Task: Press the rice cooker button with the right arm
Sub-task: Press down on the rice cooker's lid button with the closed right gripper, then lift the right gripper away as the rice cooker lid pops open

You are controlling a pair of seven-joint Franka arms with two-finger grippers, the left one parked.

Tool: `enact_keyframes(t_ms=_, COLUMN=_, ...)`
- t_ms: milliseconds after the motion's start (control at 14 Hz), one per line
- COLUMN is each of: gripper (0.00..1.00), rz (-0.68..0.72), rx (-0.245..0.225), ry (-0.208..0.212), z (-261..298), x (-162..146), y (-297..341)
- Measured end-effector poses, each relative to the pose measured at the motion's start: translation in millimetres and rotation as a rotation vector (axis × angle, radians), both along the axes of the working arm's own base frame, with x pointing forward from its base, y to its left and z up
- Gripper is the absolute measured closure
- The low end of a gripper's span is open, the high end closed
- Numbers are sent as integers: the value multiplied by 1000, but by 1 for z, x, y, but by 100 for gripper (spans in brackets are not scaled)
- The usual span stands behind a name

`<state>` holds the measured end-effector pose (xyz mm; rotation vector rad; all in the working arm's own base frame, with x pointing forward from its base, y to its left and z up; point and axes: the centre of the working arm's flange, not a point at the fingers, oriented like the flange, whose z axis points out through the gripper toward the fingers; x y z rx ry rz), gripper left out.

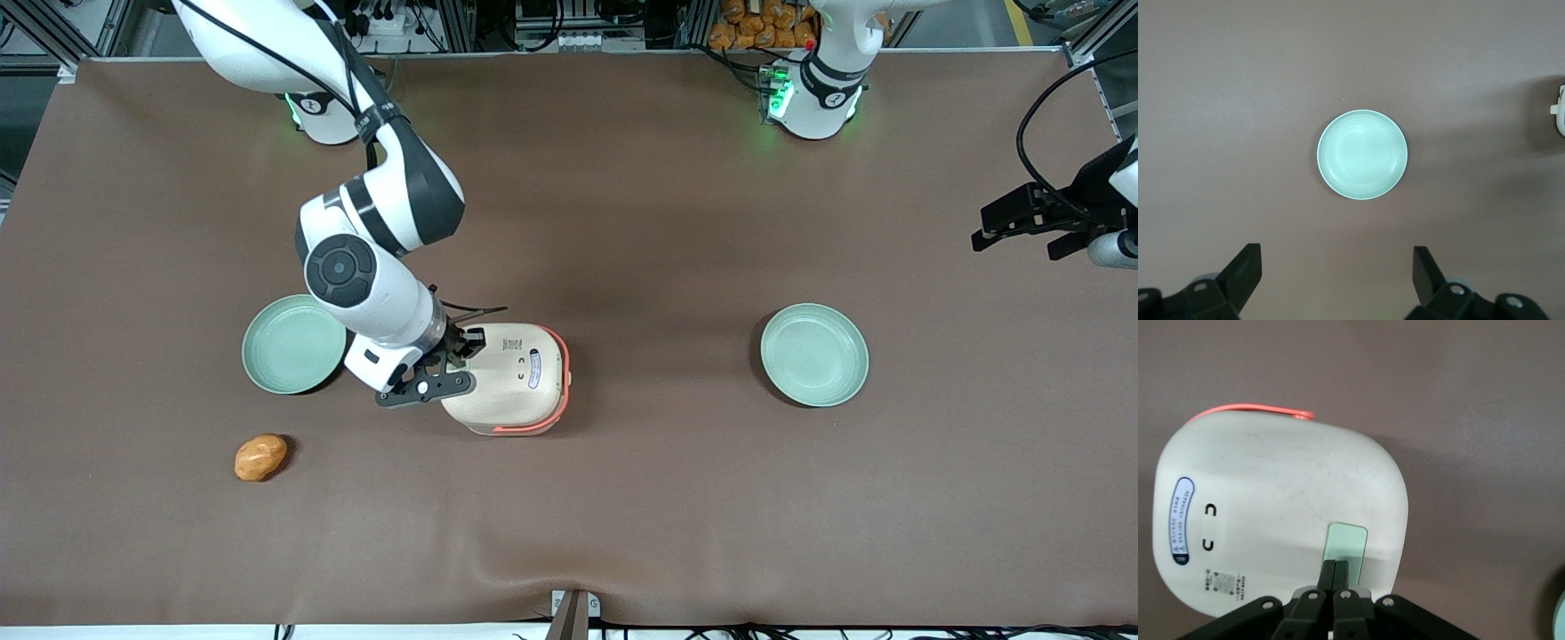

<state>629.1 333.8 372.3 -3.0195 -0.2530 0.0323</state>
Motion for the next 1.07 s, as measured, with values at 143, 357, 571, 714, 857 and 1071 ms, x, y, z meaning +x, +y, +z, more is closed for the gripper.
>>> enact_keyframes(t_ms=143, gripper=99, rz=0, rx=-3, ry=5, z=-6, x=1, y=0)
enact_keyframes(t_ms=357, gripper=99, rz=1, rx=-4, ry=6, z=-6, x=1, y=1)
enact_keyframes(t_ms=571, gripper=99, rz=1, rx=-6, ry=9, z=-9, x=1, y=1)
enact_keyframes(t_ms=714, gripper=99, rz=1, rx=-6, ry=9, z=-10, x=1, y=1)
enact_keyframes(t_ms=857, gripper=99, rz=1, rx=-7, ry=10, z=-10, x=1, y=1)
enact_keyframes(t_ms=1071, gripper=99, rz=1, rx=-6, ry=10, z=-9, x=2, y=2)
